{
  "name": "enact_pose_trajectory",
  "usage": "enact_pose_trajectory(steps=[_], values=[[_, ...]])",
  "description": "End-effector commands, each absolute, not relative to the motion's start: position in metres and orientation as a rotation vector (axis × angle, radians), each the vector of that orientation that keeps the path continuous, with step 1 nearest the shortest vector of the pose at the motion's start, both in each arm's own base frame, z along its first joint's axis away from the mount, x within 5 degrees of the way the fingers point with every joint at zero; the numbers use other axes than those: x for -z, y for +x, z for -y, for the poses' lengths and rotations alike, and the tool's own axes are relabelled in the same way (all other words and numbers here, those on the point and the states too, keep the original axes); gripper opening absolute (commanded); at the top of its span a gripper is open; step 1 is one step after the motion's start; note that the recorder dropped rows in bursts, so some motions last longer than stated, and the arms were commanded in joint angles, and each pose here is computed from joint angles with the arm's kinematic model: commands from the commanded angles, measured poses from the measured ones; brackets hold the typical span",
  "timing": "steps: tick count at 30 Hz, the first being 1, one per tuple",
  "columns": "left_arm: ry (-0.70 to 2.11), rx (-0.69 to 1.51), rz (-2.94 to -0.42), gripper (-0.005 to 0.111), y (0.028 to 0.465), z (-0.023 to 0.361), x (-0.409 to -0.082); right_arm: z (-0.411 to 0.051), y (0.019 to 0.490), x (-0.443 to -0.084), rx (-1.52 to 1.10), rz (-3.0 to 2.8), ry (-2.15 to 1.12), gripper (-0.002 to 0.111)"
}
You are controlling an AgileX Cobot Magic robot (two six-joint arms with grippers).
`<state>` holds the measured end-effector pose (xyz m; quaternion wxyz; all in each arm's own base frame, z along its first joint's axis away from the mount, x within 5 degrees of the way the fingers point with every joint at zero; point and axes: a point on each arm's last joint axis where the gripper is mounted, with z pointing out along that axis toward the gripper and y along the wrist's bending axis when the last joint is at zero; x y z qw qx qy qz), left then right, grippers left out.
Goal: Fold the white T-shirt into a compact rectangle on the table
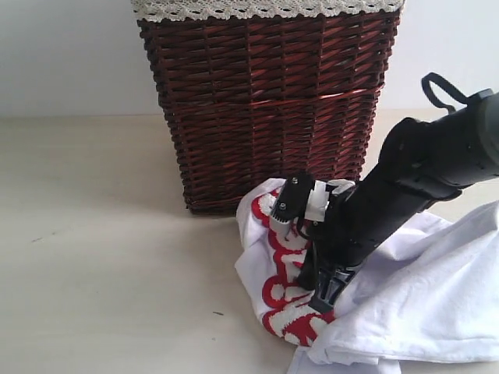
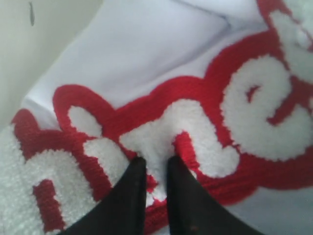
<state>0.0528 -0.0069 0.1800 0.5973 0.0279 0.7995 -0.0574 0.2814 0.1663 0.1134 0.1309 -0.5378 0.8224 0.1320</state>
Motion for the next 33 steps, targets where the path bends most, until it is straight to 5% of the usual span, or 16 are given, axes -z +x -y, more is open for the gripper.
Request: enact_pose_trajectory(steps=[1,15,24,27,33], values=[[0.060,0.150,-1.839,0.000,0.053,0.007,-0.181,-0.187,0.271,-0.100,-0.396,-2.396,-1.678,0.000],[0.060,0.150,-1.839,0.000,0.053,0.007,-0.181,-0.264,0.283,-0.157,-0.567,-2.212,-1.620,0.000],[0.060,0.150,-1.839,0.000,0.053,0.007,-0.181,-0.220,0.258,-0.265,-0.290,-1.984,-1.762,0.039],[0.060,0.150,-1.839,0.000,0.053,0.007,-0.181,-0.185,0.239,-0.293,-0.302,-2.053,-1.835,0.043],[0.060,0.150,-1.839,0.000,0.053,0.007,-0.181,-0.120,0.213,-0.260,-0.397,-2.389,-1.815,0.043]])
